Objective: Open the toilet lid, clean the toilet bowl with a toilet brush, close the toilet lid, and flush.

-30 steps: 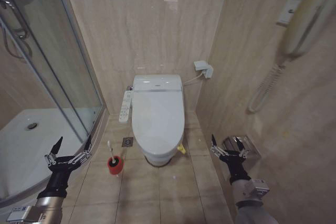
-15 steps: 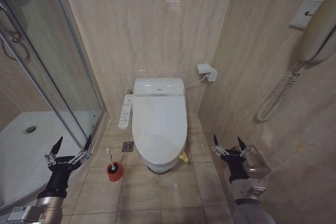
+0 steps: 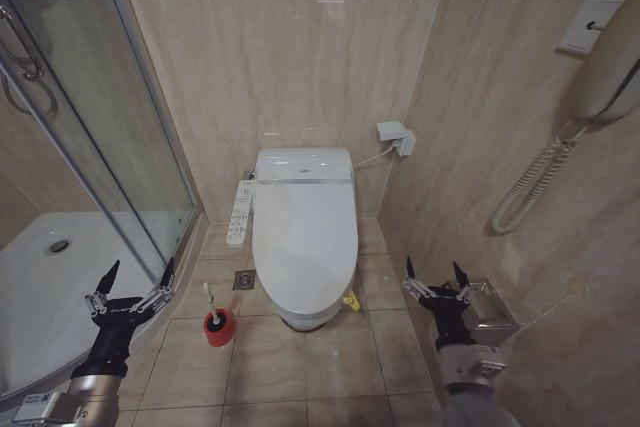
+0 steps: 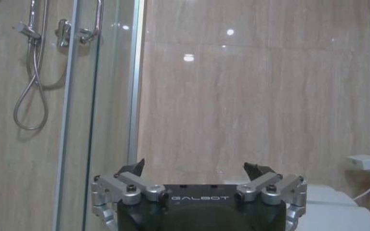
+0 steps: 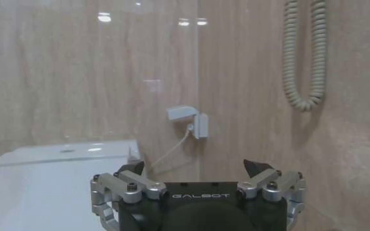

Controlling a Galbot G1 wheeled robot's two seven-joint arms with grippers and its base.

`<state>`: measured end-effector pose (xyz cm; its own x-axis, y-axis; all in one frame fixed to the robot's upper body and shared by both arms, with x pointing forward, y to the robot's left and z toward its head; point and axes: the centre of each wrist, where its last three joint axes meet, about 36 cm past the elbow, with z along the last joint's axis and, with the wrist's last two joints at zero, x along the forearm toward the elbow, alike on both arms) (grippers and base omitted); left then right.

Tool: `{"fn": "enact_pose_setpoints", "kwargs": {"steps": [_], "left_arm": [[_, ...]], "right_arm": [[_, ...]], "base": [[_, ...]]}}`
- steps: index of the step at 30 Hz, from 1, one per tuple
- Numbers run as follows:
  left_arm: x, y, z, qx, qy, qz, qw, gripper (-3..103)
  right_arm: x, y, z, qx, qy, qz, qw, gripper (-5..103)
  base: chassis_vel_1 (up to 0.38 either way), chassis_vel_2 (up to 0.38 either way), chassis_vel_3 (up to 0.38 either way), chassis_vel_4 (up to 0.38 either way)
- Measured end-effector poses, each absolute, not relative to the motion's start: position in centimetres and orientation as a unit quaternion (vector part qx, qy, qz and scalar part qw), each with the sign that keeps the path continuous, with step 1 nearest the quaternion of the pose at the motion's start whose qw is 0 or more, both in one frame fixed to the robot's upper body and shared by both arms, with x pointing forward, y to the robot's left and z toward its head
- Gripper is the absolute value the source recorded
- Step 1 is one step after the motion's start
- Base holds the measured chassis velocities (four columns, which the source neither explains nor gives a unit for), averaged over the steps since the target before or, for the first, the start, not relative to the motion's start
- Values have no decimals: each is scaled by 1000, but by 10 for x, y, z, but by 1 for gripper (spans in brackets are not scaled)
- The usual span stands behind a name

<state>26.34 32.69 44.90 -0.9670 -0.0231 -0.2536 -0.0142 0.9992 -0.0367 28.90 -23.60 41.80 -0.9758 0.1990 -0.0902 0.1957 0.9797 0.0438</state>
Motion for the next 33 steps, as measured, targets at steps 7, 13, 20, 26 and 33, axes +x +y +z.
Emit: {"fn": "enact_pose_setpoints", "kwargs": {"steps": [7, 13, 20, 26, 33], "left_arm": [[263, 327, 449, -9, 992, -17, 128, 100], [263, 327, 449, -9, 992, -17, 128, 100], [263, 327, 449, -9, 992, -17, 128, 100], [263, 327, 449, -9, 992, -17, 128, 100], [263, 327, 449, -9, 992, -17, 128, 100]], "right_arm": [[286, -239, 418, 81, 994, 24, 72, 100], [289, -243, 418, 60, 995, 2, 83, 100], [298, -246, 403, 44, 997, -28, 54, 100], [312, -257, 375, 3, 997, -72, 31, 100], [323, -263, 343, -54, 994, -91, 1, 100]], "base": [[-43, 28, 32, -38], [-61, 78, 75, -68], [-3, 9, 3, -5], [0, 0, 0, 0], [0, 0, 0, 0]]}}
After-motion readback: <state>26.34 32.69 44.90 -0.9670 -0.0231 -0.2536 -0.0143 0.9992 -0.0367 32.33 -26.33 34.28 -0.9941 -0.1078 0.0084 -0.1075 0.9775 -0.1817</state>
